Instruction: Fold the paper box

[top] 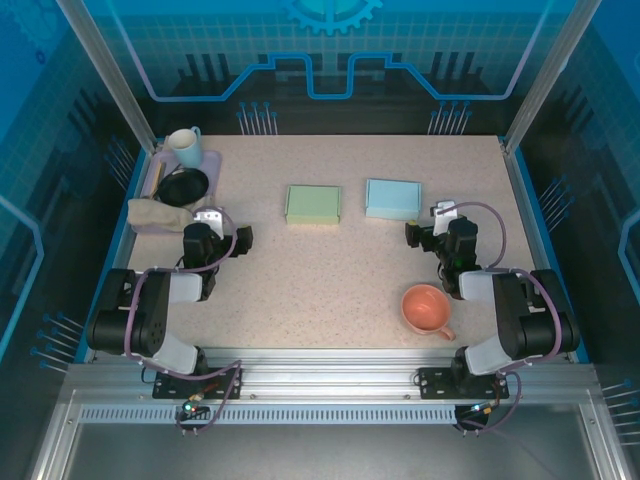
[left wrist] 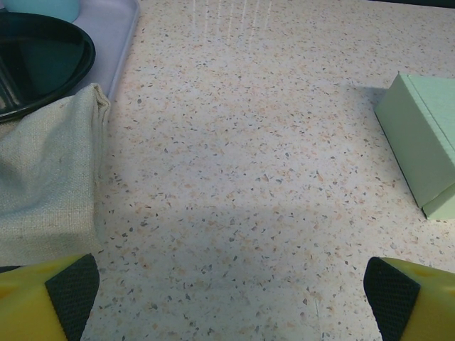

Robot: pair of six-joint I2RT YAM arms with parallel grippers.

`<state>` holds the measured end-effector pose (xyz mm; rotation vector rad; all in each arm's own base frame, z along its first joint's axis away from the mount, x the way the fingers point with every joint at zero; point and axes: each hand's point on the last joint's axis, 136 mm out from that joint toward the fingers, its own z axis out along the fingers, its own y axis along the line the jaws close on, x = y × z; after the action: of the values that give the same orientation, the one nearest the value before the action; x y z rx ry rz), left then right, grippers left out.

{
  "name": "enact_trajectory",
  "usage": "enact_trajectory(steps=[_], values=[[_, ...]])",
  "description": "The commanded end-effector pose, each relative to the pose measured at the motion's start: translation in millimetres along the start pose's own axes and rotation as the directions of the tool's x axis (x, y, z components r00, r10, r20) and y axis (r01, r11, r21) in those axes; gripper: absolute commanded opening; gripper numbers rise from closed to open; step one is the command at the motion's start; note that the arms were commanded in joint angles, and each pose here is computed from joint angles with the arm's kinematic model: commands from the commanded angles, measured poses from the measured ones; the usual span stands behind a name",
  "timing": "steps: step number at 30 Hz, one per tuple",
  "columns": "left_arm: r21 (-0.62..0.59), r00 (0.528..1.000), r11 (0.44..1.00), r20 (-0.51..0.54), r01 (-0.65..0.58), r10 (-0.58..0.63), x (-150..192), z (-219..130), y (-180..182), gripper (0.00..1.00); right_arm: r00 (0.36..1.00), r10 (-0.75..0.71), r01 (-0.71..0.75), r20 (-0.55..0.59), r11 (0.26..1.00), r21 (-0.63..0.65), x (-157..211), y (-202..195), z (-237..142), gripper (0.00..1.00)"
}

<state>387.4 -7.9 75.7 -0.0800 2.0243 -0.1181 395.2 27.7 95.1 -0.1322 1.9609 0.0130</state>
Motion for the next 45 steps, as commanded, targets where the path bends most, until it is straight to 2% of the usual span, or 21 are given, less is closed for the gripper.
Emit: enact_trajectory(steps=[1, 45], values=[[0.000, 0.998, 1.000, 0.049, -0.028, 0.028, -16.8, 2.0, -2.9, 0.99, 1.000, -0.012, 0.012, -0.004, 1.000, -0.006, -0.2, 0.6, 2.4, 1.00], [0.011, 0.999, 1.000, 0.045, -0.021, 0.021, -15.9, 1.9, -2.8, 0.99, 1.000, -0.011, 0.011, -0.004, 1.000, -0.007, -0.3, 0.9, 2.4, 1.00]])
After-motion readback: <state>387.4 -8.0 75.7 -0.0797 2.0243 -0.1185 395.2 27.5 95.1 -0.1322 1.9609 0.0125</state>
